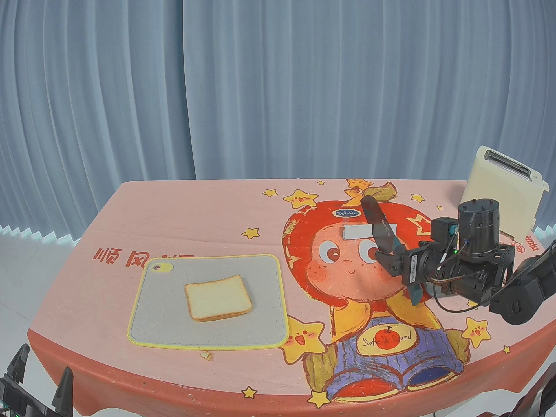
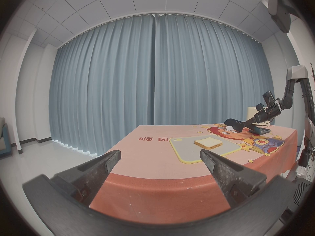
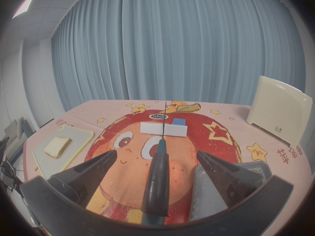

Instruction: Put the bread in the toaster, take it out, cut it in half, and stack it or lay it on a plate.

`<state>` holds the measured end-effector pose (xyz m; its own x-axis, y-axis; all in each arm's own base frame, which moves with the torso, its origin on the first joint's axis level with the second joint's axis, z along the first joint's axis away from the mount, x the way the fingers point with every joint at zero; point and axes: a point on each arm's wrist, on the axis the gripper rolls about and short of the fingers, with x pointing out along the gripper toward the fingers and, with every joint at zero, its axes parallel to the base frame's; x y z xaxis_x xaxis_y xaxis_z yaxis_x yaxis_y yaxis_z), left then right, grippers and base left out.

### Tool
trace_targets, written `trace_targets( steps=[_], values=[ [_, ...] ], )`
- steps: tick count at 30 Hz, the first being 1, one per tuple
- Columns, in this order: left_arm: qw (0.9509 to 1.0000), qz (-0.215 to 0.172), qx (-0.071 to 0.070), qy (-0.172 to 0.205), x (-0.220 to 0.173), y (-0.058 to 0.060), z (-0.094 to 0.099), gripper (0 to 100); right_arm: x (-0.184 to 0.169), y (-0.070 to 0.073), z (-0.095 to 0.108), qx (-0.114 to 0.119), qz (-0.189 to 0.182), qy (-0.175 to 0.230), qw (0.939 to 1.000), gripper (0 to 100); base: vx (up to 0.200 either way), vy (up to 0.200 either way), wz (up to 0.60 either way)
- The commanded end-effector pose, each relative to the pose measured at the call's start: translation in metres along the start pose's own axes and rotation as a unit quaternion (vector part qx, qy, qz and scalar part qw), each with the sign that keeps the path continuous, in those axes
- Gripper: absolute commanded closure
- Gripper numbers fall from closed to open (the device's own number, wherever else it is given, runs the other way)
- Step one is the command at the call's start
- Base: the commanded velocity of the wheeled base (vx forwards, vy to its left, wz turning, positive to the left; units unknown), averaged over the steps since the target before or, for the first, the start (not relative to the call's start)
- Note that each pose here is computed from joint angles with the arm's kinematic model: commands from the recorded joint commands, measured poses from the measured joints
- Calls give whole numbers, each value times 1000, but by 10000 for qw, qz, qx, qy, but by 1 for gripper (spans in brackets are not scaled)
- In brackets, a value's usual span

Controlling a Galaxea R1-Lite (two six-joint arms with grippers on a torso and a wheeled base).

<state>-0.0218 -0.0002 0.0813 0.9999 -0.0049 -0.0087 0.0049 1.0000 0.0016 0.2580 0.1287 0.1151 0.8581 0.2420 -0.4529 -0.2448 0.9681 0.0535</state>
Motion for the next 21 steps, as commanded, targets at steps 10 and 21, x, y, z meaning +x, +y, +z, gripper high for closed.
trace_targets(
  steps=[10,21],
  values=[
    [10000,1,-2,94,1,0,-5,0,9,0,-9,-37,-43,201,9998,0,0,0,0],
    [10000,1,-9,94,1,0,-5,0,9,1,-10,-42,-78,217,9997,100,0,0,0]
  ],
)
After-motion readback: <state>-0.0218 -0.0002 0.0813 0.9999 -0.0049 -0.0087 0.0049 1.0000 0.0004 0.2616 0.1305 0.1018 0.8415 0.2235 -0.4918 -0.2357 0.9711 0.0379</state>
